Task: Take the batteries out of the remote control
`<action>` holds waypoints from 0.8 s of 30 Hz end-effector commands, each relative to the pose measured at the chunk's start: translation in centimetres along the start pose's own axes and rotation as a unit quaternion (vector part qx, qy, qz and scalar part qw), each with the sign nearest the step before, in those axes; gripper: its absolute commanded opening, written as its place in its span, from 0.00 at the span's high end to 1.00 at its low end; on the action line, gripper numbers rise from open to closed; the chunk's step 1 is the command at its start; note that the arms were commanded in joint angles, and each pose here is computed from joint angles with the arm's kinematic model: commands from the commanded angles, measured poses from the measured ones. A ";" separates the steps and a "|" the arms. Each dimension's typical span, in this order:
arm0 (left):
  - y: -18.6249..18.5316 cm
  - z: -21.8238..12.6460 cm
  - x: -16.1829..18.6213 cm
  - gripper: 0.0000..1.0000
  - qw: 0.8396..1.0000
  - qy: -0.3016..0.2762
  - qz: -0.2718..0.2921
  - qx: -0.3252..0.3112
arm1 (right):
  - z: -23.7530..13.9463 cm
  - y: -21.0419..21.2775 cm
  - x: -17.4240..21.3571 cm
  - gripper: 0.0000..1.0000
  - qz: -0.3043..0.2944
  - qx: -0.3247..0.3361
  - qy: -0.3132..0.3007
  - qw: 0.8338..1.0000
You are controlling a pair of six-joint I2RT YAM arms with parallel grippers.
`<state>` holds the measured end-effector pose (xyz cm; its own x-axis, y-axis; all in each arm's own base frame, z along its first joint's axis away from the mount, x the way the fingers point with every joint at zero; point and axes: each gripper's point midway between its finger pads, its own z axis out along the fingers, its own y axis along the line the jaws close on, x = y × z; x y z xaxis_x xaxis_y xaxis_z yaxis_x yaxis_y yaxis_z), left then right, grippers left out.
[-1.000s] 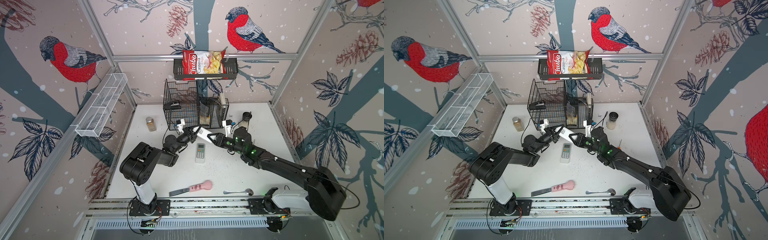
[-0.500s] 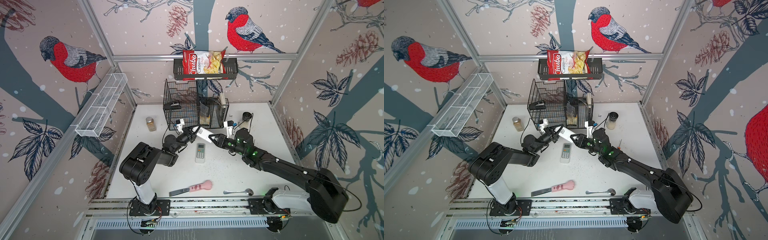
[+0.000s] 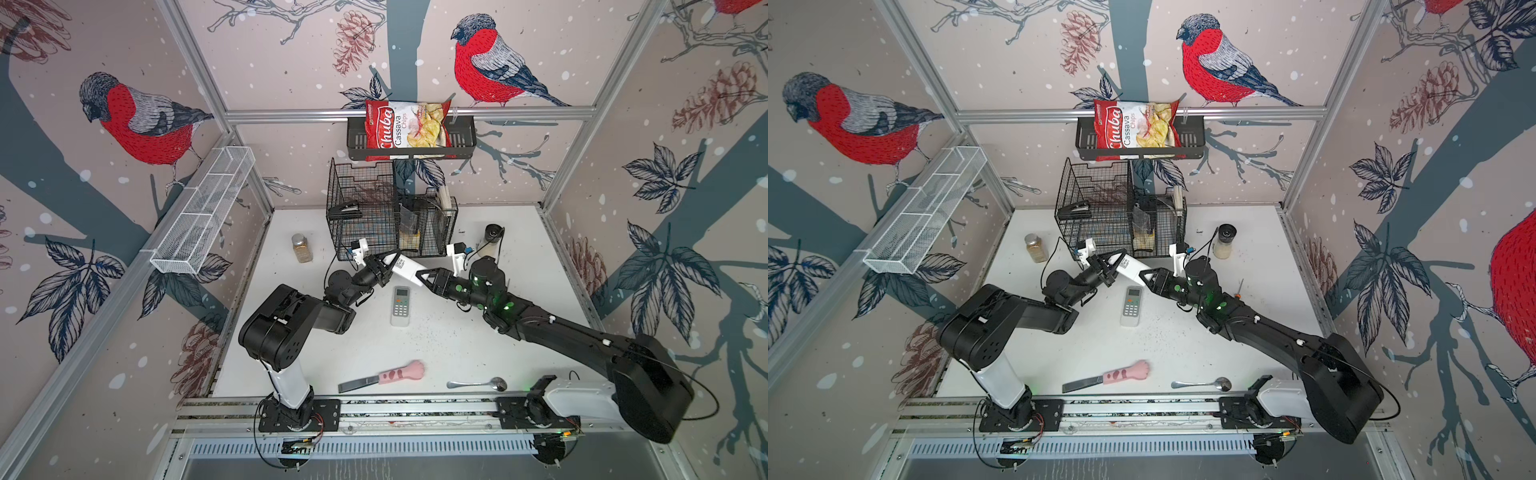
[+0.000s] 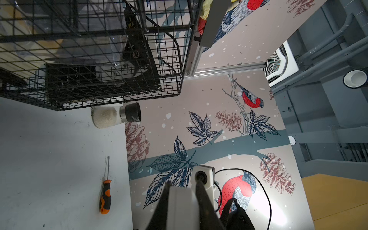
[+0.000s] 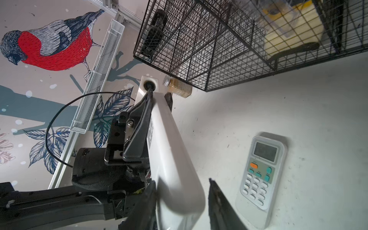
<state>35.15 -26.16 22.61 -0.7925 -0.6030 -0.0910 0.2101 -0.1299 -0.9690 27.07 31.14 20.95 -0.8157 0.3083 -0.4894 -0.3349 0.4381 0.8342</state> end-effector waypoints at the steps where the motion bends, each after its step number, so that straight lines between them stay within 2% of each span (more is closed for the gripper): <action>1: -4.5 -0.4 0.2 1.00 0.995 -0.001 0.040 0.090 | 0.2 1.3 -0.1 0.58 0.015 -0.035 0.002 0.999; 10: -4.5 -0.6 0.2 1.00 0.994 -0.004 0.042 0.098 | 0.2 1.5 -0.2 0.66 0.048 -0.055 -0.013 0.997; 17: -4.8 -0.6 0.3 1.00 0.994 -0.003 0.045 0.103 | 0.0 1.2 -0.3 0.67 0.054 -0.051 -0.023 0.997; 24: -4.9 -0.6 0.3 1.00 0.994 -0.003 0.045 0.104 | 0.5 1.2 -0.5 0.65 0.055 -0.052 -0.022 0.997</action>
<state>35.17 -26.17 22.12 -0.7913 -0.6056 -0.0843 0.2043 -0.1319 -0.9700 26.93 31.73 20.75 -0.8471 0.3679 -0.3835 -0.2611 0.3404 0.9033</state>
